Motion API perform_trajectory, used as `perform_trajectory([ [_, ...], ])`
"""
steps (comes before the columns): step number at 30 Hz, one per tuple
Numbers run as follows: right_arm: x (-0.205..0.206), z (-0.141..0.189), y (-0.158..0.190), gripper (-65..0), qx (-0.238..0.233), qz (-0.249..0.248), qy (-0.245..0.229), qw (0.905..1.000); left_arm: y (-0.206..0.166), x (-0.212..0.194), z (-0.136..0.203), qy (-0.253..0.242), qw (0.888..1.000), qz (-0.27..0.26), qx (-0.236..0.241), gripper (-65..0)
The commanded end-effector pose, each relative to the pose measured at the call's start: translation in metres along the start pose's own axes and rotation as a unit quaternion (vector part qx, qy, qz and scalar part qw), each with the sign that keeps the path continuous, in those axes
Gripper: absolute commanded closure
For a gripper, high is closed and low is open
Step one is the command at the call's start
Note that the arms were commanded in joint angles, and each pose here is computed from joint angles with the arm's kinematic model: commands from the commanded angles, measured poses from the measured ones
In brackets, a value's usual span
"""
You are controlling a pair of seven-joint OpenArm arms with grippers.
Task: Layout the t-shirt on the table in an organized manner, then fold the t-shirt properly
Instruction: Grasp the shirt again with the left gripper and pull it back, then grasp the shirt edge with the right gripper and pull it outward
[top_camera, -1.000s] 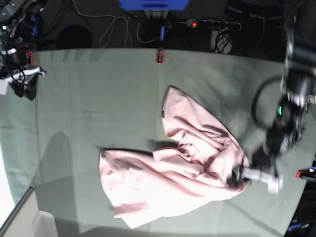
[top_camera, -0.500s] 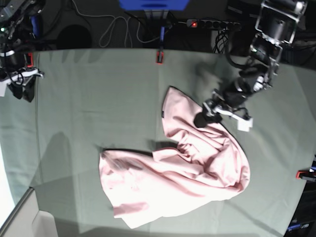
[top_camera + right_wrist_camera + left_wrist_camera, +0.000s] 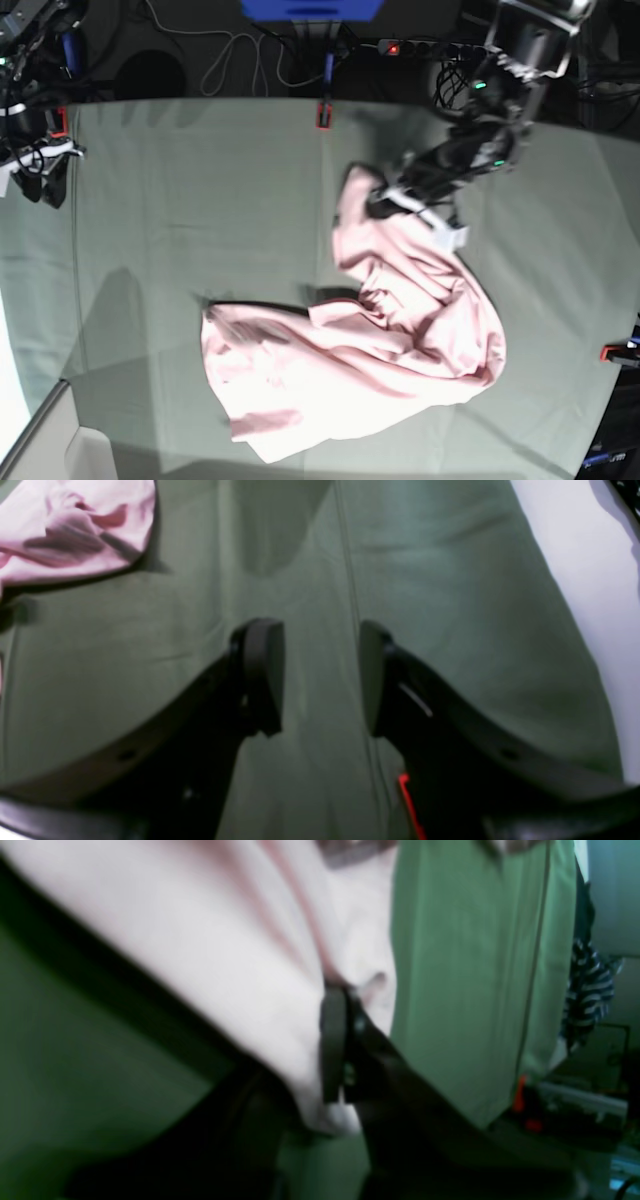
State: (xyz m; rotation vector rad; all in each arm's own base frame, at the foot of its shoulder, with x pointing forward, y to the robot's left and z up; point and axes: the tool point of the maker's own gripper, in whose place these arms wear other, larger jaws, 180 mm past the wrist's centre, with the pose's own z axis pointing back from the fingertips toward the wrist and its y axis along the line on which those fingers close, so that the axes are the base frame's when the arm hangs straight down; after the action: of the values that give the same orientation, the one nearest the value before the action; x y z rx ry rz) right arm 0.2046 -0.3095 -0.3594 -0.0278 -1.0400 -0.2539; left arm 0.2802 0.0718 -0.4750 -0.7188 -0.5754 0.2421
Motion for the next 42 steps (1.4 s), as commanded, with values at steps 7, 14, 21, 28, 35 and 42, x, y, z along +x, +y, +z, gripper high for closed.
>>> perform_trajectory([
  [7,0.028,-0.007,0.005,-25.2,0.008,0.002,-0.045,0.9989,0.062,0.141,0.096,-0.168,0.982,-0.033,0.077,-0.4],
  [14,0.031,-0.035,0.046,-25.3,0.060,0.024,-0.035,0.9973,0.088,0.246,0.189,-0.276,0.953,-0.018,0.121,-0.4],
  [21,0.018,-0.074,0.099,-25.6,0.116,0.077,0.010,0.9902,0.099,0.302,0.268,-0.362,0.922,0.004,0.137,-0.4],
  [28,0.026,-0.131,0.138,-29.6,0.147,0.111,0.043,0.9819,0.112,0.346,0.303,-0.387,0.902,-0.014,0.189,-0.4],
  [35,0.027,-0.168,0.188,-38.8,0.200,0.128,0.077,0.9682,0.118,0.356,0.282,-0.374,0.906,0.002,0.200,-0.4],
  [42,0.021,-0.165,0.223,-39.1,0.239,0.165,0.083,0.9533,0.118,0.354,0.270,-0.373,0.907,0.009,0.194,-0.4],
])
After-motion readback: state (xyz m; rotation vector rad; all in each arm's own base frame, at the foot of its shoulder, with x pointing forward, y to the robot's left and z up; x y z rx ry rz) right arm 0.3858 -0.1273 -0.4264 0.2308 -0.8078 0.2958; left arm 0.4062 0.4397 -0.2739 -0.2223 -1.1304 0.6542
